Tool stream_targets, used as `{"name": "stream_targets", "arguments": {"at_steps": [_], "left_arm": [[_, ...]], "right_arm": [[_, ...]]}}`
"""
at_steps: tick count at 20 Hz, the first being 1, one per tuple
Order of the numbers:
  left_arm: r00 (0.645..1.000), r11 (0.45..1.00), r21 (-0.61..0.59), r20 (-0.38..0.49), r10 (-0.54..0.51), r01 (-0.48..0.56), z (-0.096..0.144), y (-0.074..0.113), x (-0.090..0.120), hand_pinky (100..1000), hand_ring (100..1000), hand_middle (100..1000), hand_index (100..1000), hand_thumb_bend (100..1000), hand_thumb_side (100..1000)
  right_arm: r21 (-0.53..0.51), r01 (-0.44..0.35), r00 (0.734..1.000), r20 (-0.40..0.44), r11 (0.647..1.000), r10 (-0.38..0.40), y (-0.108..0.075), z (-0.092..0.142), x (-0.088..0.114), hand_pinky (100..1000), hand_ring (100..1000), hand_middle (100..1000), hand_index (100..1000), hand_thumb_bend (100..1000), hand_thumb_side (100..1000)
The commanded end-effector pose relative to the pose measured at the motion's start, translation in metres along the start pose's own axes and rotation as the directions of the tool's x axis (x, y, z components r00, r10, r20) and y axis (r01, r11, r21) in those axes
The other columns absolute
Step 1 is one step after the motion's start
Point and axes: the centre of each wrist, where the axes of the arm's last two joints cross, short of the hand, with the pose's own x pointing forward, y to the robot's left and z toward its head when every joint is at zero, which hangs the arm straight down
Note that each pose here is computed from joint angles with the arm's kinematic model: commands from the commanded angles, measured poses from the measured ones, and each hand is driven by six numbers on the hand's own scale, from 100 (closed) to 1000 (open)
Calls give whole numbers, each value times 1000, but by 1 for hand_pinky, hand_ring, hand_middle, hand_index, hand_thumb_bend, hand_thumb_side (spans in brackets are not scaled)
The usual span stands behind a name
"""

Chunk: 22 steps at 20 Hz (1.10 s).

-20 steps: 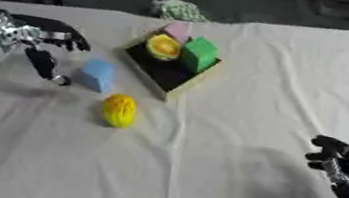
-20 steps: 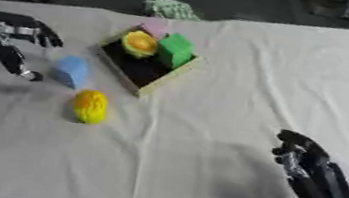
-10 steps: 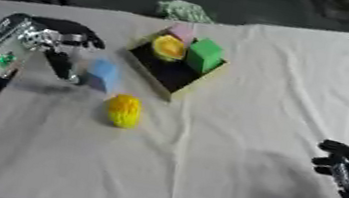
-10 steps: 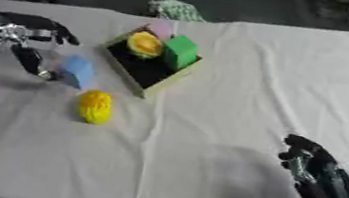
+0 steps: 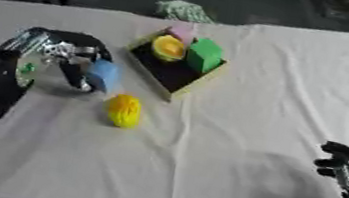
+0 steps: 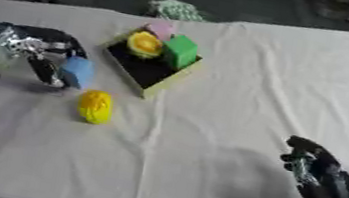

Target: Pick up objects on the table and place them in the box.

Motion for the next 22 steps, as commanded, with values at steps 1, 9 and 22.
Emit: {"name": "stream_targets", "arguments": {"at_steps": [1,9,22], "left_arm": [[1000,996,88,-13,-27,28,12,23,-5,710,590,575,699,264,114],[995,959,269,15,-103,95,53,75,4,714,576,544,670,264,136],[967,931,329,137,-213,159,5,97,77,729,617,585,706,279,151]], "right_arm": [[-4,-2,1000,17,1000,2,-3,-1,4,693,693,760,809,100,636],[-6,-7,1000,17,1000,7,-4,-1,4,694,693,759,809,100,633],[32,10,999,33,999,-11,3,-7,7,694,693,758,809,100,637]]}}
